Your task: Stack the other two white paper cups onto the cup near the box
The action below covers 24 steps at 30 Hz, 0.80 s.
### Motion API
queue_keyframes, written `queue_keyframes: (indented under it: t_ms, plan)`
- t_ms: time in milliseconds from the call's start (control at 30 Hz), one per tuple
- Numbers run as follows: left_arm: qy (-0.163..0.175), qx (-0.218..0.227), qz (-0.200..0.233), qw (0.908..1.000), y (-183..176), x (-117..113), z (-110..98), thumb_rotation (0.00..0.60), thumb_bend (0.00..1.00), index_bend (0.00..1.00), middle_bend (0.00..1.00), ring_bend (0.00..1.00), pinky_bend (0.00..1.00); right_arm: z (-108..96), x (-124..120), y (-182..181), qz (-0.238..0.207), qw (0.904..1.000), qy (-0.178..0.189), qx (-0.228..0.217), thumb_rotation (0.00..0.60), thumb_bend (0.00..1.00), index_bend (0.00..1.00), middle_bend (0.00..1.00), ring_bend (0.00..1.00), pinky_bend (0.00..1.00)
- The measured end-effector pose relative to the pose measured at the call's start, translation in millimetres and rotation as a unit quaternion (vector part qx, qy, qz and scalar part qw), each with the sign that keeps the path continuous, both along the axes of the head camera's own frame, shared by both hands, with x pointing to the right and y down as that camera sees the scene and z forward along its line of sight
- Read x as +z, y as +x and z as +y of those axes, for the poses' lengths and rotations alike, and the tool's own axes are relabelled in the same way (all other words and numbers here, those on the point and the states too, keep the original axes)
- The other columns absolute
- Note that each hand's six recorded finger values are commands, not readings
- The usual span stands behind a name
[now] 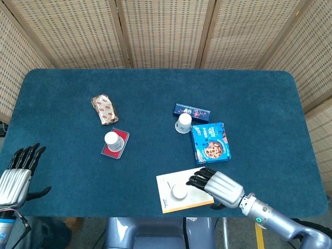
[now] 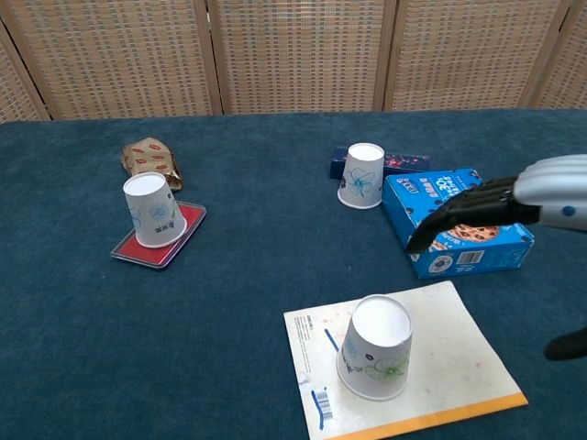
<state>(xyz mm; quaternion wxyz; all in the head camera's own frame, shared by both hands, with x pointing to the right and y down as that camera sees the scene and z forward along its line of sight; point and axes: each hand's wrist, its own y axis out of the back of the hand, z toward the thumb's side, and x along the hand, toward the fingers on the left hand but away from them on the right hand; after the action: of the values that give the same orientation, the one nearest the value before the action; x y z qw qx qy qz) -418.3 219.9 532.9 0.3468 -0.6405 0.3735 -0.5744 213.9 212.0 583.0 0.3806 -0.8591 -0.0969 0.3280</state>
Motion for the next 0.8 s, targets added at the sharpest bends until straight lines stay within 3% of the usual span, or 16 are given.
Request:
queue_keyframes:
  t_ms: [600, 800]
  plan:
    - [-0.008, -0.001, 0.000, 1.0000, -1, 3, -2, 0.600, 0.13, 0.00, 0.00, 0.00, 0.00, -4, 38, -72, 0.020, 0.9994, -0.029, -0.003, 0.600, 0.29, 0.27, 0.29, 0.23, 0.23]
    - [-0.008, -0.002, 0.000, 1.0000, -1, 3, -2, 0.600, 0.13, 0.00, 0.00, 0.00, 0.00, -1, 48, -81, 0.030, 0.9989, -0.037, -0.004, 0.600, 0.33, 0.35, 0.37, 0.29, 0.26]
